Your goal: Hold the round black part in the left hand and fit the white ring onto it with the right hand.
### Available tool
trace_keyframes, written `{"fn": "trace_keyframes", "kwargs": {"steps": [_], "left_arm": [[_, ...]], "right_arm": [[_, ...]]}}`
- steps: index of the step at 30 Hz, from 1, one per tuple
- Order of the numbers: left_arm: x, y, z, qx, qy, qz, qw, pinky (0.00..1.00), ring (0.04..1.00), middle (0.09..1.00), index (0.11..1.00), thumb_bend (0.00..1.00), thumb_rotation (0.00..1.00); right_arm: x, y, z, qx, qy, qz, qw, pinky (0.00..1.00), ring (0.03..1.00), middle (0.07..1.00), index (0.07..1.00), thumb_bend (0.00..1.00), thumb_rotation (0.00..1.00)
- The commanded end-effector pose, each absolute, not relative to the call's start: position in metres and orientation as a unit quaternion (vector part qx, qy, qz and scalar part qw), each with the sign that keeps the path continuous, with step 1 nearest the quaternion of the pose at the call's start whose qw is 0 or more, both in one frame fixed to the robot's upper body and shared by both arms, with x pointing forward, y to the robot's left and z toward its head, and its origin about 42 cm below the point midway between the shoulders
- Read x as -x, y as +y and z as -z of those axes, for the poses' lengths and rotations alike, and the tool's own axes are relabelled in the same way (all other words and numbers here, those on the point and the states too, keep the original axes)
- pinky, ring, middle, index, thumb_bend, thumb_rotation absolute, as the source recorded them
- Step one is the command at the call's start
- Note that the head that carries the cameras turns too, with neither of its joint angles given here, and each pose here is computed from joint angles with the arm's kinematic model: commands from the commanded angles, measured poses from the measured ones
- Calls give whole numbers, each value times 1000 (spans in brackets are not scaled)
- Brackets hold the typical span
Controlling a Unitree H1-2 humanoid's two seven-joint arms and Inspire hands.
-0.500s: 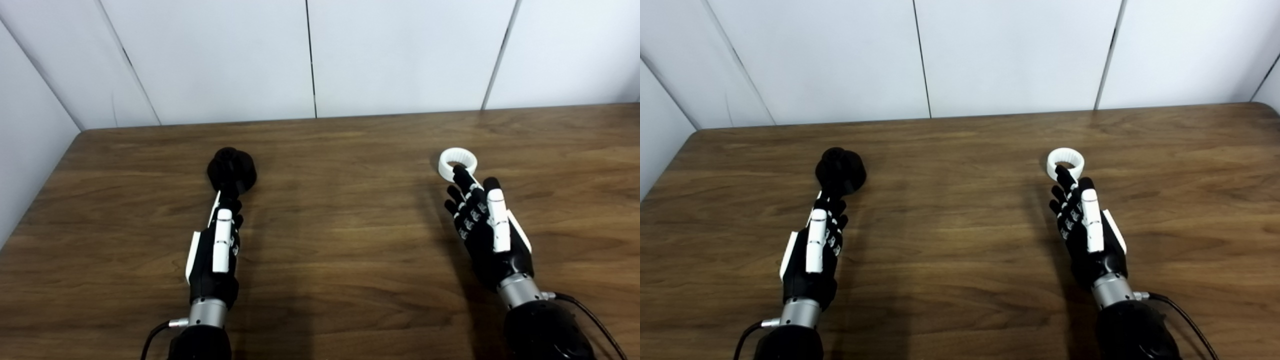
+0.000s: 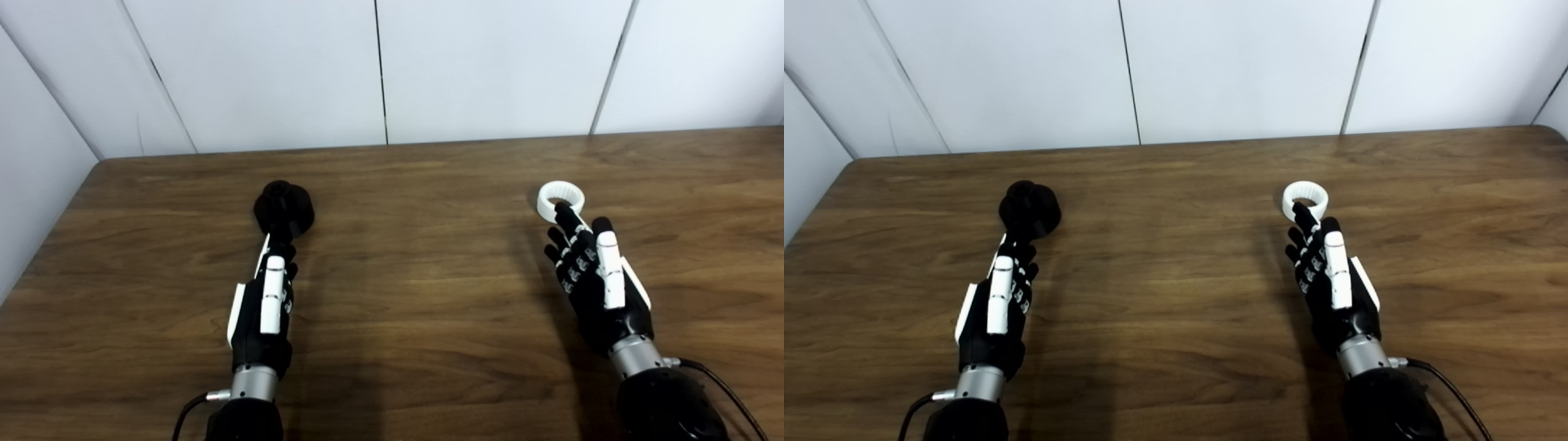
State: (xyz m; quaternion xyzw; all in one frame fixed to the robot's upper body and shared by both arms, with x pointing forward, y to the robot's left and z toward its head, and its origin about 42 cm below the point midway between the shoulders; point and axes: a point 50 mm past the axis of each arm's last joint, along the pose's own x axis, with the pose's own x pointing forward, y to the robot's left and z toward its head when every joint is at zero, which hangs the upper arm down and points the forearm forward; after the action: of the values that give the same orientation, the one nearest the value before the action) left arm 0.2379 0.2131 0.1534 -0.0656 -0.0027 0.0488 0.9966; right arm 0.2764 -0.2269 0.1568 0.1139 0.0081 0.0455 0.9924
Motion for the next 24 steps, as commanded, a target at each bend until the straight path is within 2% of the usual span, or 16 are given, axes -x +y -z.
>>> {"fn": "trace_keyframes", "kwargs": {"steps": [1, 9, 13, 20, 24], "left_arm": [[-235, 221, -163, 47, -32, -39, 998, 1000, 1000, 1000, 1000, 486, 925], [-234, 232, -173, 15, -40, -38, 998, 1000, 1000, 1000, 1000, 500, 868], [-236, 245, -184, -26, -42, -38, 998, 1000, 1000, 1000, 1000, 582, 770], [-241, 271, -203, -156, -50, -62, 985, 994, 998, 999, 989, 668, 687], [-246, 284, -217, -214, -53, -68, 973, 966, 1000, 1000, 997, 735, 559]], "right_arm": [[-284, -222, -174, -124, -34, -55, 990, 1000, 999, 998, 936, 505, 1000], [-285, -221, -172, -120, -33, -56, 991, 1000, 998, 999, 938, 517, 1000], [-286, -220, -171, -128, -31, -54, 990, 1000, 998, 998, 935, 515, 1000], [-287, -218, -169, -129, -31, -54, 990, 1000, 999, 998, 933, 511, 1000], [-287, -217, -167, -128, -30, -55, 990, 1000, 998, 1000, 935, 513, 1000]]}}
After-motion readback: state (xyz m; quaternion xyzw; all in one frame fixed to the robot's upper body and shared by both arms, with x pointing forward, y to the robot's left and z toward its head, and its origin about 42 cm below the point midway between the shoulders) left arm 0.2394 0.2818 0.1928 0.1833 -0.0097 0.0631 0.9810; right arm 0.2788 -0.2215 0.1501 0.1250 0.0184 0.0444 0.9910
